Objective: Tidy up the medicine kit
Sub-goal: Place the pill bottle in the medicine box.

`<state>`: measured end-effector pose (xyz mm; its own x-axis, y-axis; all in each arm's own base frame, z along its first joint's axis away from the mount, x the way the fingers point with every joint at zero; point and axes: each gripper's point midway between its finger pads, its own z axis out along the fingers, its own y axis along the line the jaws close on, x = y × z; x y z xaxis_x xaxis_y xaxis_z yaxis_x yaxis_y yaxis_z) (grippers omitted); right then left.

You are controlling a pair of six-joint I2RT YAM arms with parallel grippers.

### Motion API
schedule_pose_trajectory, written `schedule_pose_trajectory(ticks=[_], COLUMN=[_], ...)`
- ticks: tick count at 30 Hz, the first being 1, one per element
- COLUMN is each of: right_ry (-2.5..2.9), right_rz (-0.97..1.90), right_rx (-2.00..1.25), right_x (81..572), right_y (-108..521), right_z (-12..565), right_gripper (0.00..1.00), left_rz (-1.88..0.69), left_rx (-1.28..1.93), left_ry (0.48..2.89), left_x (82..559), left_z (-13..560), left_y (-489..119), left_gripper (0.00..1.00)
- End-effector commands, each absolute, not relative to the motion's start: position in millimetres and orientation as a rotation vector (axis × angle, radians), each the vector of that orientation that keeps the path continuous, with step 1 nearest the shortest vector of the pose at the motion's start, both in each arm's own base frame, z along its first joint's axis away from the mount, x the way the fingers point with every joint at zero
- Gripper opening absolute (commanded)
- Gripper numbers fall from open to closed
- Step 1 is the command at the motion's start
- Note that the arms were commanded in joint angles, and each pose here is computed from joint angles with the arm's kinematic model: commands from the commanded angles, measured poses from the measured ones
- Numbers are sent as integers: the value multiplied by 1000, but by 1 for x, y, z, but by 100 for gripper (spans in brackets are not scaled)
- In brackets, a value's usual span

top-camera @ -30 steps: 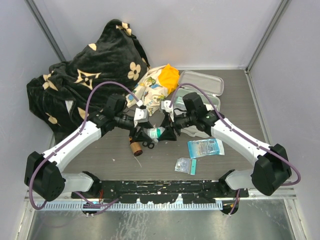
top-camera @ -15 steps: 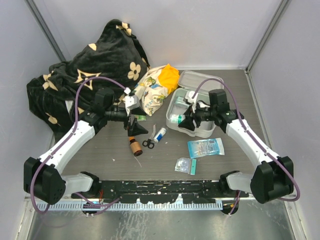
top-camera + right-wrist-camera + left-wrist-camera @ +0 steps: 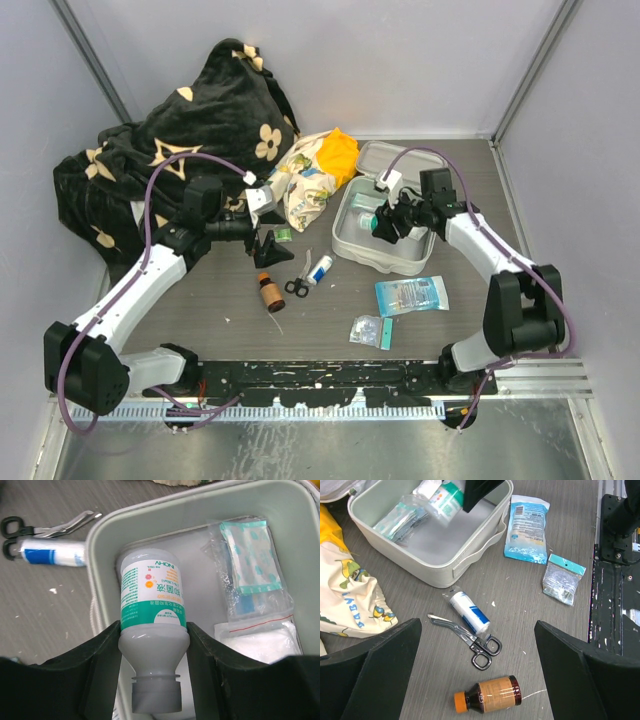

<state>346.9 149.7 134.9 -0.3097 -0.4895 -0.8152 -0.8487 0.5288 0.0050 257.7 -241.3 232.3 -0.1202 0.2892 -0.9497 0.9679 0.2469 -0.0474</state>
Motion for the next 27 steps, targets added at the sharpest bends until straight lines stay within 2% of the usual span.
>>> schedule_pose_trajectory(ticks=[1,19,27], right_ry=[1878,1927,1910], right_rz=[503,535,552], right_rx=[-1031,-1047,-1118], right_x=[392,433,430], right_y=[156,190,193], right_z=[150,91,75], right_gripper=[29,29,32], left_rz=[-891,-883,-885], left_rx=[1210,1222,1229], left_ry=[1518,1529,1535], left_x=[258,258,257], left_z=[247,242,238], left_y=[-241,-239,-238], left_gripper=[98,98,98])
